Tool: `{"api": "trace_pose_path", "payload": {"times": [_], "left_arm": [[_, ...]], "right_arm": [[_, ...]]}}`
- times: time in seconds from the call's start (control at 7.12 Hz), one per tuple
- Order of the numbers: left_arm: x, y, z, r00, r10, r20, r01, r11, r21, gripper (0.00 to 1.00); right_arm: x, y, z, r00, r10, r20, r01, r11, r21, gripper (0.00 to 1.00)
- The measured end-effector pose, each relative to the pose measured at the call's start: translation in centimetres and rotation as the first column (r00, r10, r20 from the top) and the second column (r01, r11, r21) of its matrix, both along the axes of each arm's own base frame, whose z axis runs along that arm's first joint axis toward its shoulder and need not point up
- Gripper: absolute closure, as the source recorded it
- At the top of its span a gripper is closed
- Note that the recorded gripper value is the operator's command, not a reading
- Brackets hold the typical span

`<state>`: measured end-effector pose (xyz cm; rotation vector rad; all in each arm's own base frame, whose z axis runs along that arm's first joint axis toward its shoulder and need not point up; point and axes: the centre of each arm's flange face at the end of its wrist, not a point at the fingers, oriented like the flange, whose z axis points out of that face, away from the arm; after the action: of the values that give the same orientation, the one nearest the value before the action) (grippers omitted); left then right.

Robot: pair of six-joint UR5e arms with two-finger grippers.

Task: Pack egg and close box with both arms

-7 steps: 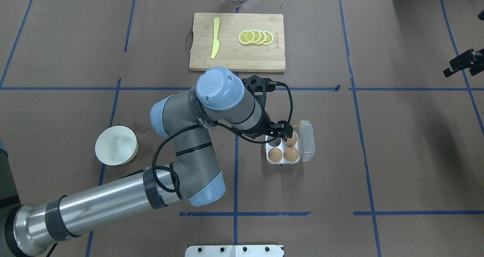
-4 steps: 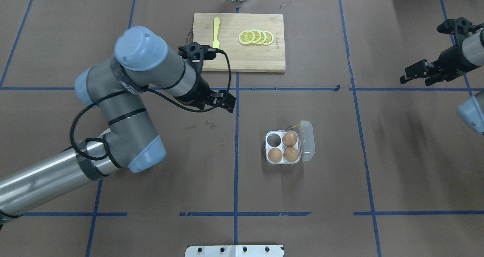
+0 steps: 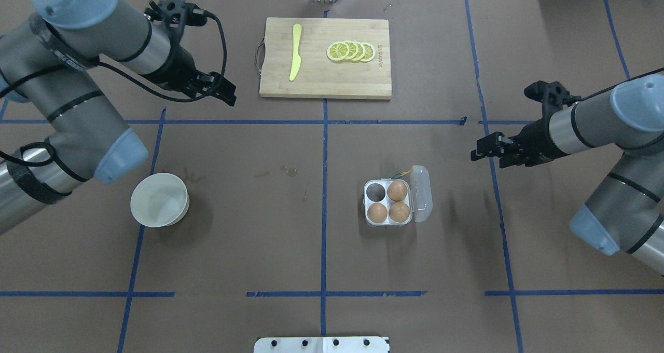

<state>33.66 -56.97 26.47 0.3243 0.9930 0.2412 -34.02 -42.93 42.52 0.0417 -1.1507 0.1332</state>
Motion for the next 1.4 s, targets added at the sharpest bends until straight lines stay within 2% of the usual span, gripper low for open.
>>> {"api": "trace_pose_path", "payload": {"times": [0.28,0.56,0.84,1.12,1.26,1.4], "left_arm": [[-3.1,-1.7,0.7,0.999,-0.001,0.035,-0.001,0.999,0.038,0.02],[-3.6,-2.0,0.8,0.999,-0.003,0.039,0.001,0.999,0.046,0.02],[-3.7,-2.0,0.7,0.999,-0.004,0.039,0.002,0.999,0.047,0.02],[-4.0,-2.0,0.7,0.999,-0.007,0.038,0.005,0.999,0.049,0.02],[-4.3,-2.0,1.1,0.999,-0.010,0.041,0.008,0.999,0.046,0.02],[-5.0,-2.0,2.4,0.999,-0.008,0.054,0.005,0.999,0.048,0.02]], "right_arm": [[-2.5,1.9,-1.9,1.000,-0.019,0.016,0.018,1.000,0.017,1.00],[-5.3,2.7,-4.4,0.999,-0.022,0.039,0.021,0.999,0.026,1.00],[-10.7,2.8,-13.8,0.996,0.008,0.084,-0.006,1.000,-0.022,1.00],[-8.8,3.2,-18.7,0.994,0.022,0.109,-0.018,0.999,-0.033,1.00],[-6.1,2.2,-18.5,0.993,0.034,0.112,-0.028,0.998,-0.050,1.00],[-2.6,0.5,-16.8,0.993,0.060,0.097,-0.052,0.995,-0.083,0.01]]}}
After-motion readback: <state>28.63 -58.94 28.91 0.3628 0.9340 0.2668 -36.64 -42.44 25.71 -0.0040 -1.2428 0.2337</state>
